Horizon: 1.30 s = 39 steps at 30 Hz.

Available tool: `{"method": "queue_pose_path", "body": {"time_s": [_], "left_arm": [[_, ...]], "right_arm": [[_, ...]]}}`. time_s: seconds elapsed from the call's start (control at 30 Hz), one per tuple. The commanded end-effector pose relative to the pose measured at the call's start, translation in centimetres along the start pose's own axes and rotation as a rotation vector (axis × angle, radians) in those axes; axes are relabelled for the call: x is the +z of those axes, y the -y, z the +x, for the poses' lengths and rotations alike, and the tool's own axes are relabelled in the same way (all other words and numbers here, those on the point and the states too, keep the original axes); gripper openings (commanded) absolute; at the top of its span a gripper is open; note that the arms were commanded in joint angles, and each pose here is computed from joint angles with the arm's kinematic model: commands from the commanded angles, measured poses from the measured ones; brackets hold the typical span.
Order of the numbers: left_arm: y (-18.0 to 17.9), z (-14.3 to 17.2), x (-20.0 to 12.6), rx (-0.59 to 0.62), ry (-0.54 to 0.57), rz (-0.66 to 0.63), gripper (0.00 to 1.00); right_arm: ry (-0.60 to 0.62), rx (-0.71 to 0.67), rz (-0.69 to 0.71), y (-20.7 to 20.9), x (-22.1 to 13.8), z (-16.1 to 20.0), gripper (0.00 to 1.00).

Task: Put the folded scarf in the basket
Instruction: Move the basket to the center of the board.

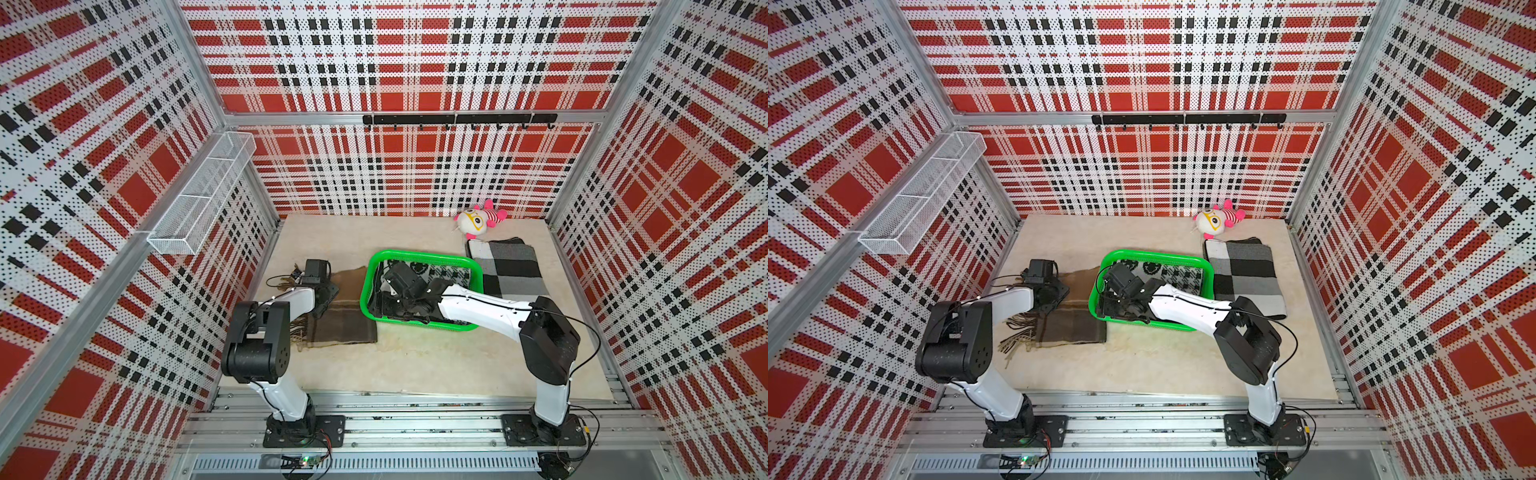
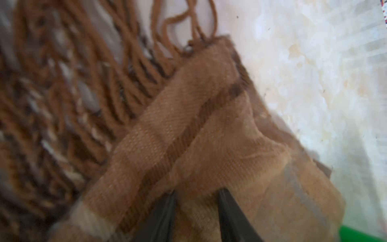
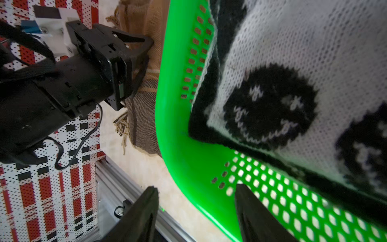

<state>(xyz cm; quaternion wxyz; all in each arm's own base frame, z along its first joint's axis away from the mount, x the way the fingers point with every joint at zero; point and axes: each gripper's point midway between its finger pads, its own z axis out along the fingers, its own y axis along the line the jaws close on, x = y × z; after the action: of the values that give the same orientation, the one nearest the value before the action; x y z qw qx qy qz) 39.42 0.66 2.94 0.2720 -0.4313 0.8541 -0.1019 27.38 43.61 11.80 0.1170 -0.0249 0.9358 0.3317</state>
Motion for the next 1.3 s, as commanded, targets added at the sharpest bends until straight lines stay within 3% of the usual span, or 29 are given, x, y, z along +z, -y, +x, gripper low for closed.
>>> {"method": "queue_pose_path", "body": {"time_s": [0.0, 0.2, 0.57, 0.77, 0.93, 1.07, 1.27], "left_arm": [[-2.7, 1.6, -0.1, -0.034, -0.063, -0.053, 0.39], [-2.2, 0.5, -0.8, -0.037, -0.055, -0.015, 0.39], [0.9, -2.1, -2.8, -0.019, -0.001, 0.062, 0.43], [4.0, -2.7, -5.5, 0.019, 0.042, 0.118, 0.47], [7.6, -1.3, -7.5, 0.104, 0.058, 0.159, 0.52], [8.9, -0.5, -8.4, 0.143, 0.053, 0.182, 0.53], [8.2, -0.6, -7.8, 0.172, 0.036, 0.161, 0.53]], "right_arm": [[-0.127, 0.115, 0.0, 0.4, 2.8, 2.8, 0.66], [-0.185, 0.194, 0.009, 0.4, 3.4, 4.3, 0.67], [-0.108, 0.073, 0.094, 1.6, 1.7, 1.7, 0.65], [0.024, 0.005, 0.157, 4.2, -2.7, -2.9, 0.65], [0.095, 0.0, 0.254, 7.8, -6.9, -5.1, 0.65], [0.055, 0.066, 0.297, 12.5, -6.5, -6.1, 0.64], [0.088, 0.057, 0.315, 13.6, -5.4, -10.8, 0.59]]}}
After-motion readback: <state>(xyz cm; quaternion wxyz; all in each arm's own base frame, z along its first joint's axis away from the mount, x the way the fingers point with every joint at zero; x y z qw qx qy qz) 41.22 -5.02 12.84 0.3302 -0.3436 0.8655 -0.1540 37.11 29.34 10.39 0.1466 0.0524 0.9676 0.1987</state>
